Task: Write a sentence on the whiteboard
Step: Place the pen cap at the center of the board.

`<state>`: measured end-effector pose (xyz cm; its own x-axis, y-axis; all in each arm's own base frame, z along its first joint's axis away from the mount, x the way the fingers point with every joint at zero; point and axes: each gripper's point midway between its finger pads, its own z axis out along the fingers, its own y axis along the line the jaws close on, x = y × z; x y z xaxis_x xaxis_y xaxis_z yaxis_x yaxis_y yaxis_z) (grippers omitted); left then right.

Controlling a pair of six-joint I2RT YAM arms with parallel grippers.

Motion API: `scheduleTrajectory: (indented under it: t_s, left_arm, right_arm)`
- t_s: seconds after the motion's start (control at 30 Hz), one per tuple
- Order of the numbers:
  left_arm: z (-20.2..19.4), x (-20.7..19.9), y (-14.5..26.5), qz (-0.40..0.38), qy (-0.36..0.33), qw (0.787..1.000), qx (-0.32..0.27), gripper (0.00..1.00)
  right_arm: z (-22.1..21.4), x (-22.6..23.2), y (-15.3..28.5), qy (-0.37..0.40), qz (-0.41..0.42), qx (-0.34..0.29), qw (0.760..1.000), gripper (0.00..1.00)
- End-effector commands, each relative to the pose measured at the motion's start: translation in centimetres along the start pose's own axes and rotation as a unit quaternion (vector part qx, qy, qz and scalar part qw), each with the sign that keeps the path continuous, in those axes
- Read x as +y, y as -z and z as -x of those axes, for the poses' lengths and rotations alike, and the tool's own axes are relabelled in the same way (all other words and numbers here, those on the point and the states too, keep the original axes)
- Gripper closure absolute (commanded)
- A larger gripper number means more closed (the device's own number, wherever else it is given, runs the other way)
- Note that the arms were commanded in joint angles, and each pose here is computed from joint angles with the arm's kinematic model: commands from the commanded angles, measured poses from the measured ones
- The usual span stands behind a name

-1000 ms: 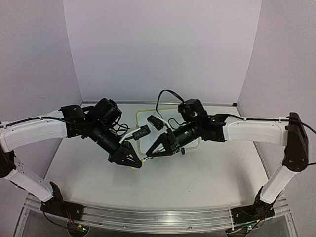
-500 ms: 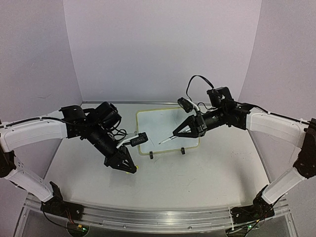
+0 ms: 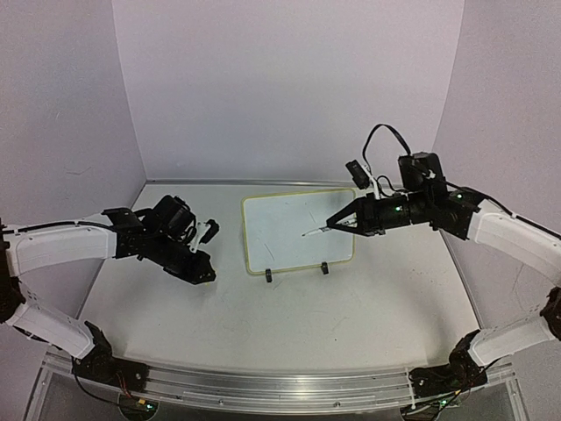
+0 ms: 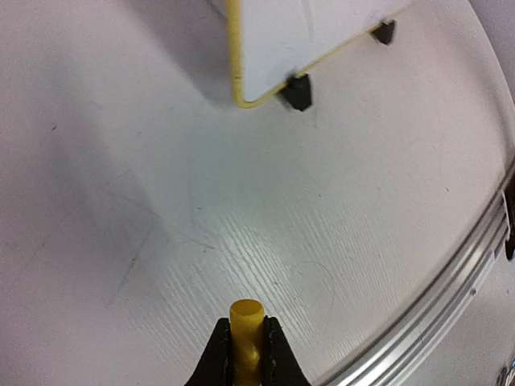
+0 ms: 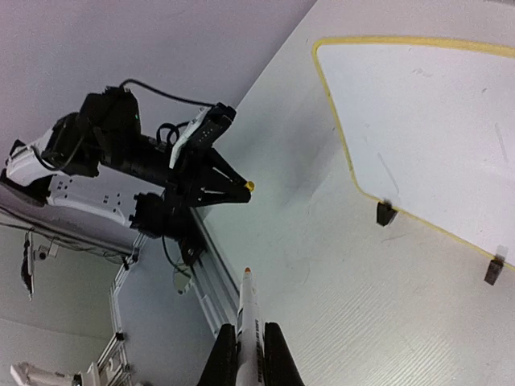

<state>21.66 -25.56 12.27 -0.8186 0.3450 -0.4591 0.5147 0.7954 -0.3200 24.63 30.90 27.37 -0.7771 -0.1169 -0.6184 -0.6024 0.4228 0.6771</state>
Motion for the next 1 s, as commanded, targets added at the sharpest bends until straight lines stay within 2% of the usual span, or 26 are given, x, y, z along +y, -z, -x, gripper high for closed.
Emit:
scheduleTrajectory:
  t_s: [0.0,0.17,0.57,0.73,0.97]
  left_arm:
    - [2.9,3.0,-0.9,0.064,0.091,0.991,-0.072,1.00]
    - [3.3,5.9,-2.6,0.111,0.120,0.984,-0.070,0.98]
    - [1.6,7.3,-6.3,0.121,0.120,0.985,-0.016,0.92]
    - [1.7,7.4,-6.6,0.122,0.127,0.984,-0.013,0.83]
    - [1.6,7.4,-6.6,0.124,0.124,0.984,-0.009,0.56]
  right_arm:
    - [2.3,-0.9,2.3,0.006,-0.058,-0.097,0.994,1.00]
    - [2.5,-1.2,3.2,0.009,-0.078,-0.118,0.990,1.00]
    - [1.6,-2.7,3.1,-0.002,-0.094,-0.129,0.987,1.00]
    - [1.5,-3.3,3.0,-0.005,-0.104,-0.132,0.986,1.00]
    - [1.6,-3.3,3.0,-0.003,-0.105,-0.134,0.985,1.00]
